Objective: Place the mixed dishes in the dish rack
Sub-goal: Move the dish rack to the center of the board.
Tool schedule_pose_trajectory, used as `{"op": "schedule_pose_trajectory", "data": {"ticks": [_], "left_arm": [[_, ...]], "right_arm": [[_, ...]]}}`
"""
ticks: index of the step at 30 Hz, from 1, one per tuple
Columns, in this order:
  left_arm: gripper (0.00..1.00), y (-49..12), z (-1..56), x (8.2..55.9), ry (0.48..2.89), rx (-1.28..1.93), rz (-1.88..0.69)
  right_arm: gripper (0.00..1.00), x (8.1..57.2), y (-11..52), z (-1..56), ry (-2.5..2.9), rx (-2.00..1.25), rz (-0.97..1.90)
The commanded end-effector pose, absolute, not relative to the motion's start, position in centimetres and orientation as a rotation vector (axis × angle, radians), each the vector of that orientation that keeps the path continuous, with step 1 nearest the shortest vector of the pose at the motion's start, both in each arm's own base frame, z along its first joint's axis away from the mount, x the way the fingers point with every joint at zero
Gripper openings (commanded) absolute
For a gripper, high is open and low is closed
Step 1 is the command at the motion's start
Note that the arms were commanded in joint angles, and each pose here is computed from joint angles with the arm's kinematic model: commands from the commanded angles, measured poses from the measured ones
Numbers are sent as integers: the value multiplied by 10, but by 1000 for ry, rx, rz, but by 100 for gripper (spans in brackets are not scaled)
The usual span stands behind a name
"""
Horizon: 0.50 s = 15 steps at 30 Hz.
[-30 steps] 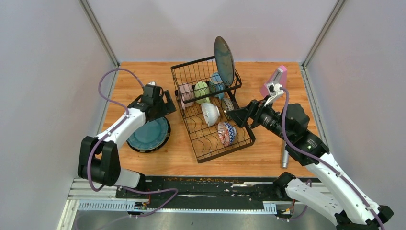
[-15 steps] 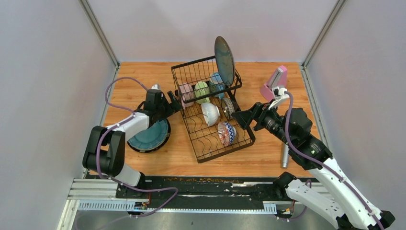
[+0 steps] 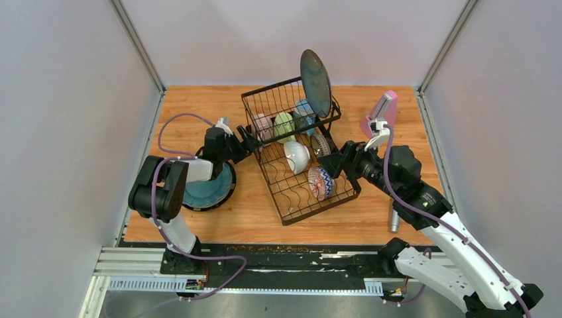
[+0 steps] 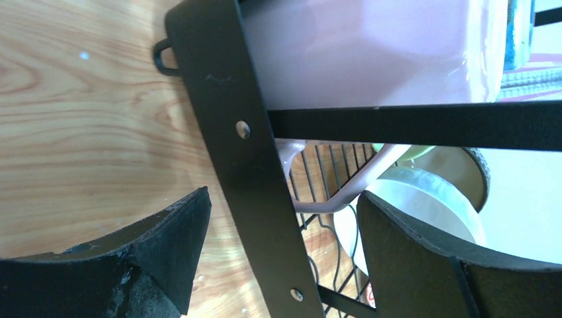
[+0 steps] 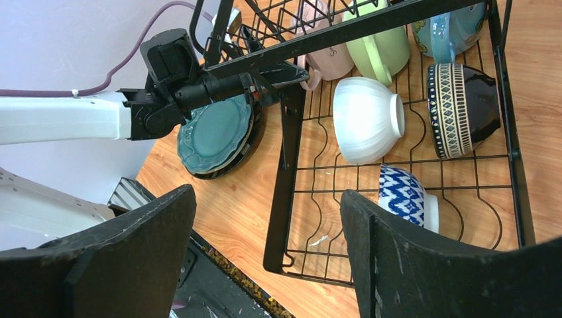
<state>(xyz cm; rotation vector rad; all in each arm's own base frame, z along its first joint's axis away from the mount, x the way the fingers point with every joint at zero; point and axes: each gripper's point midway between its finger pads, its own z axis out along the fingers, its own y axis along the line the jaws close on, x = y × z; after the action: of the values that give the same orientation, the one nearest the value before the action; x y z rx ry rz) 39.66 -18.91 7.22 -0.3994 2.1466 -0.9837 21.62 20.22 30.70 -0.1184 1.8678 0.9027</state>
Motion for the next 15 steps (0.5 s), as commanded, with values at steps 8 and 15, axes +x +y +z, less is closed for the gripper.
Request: {"op": "schedule_pose_trajectory", "data": {"ticks": [8,15], "left_arm": [[85,-247,120,414,2039,-154,-1253],[84,-264,127,433,2057,-75,-1264]], "right_arm": [[81,222,204,303,1878,-99,895],[81,224,206,299,1896,-97,894]]}}
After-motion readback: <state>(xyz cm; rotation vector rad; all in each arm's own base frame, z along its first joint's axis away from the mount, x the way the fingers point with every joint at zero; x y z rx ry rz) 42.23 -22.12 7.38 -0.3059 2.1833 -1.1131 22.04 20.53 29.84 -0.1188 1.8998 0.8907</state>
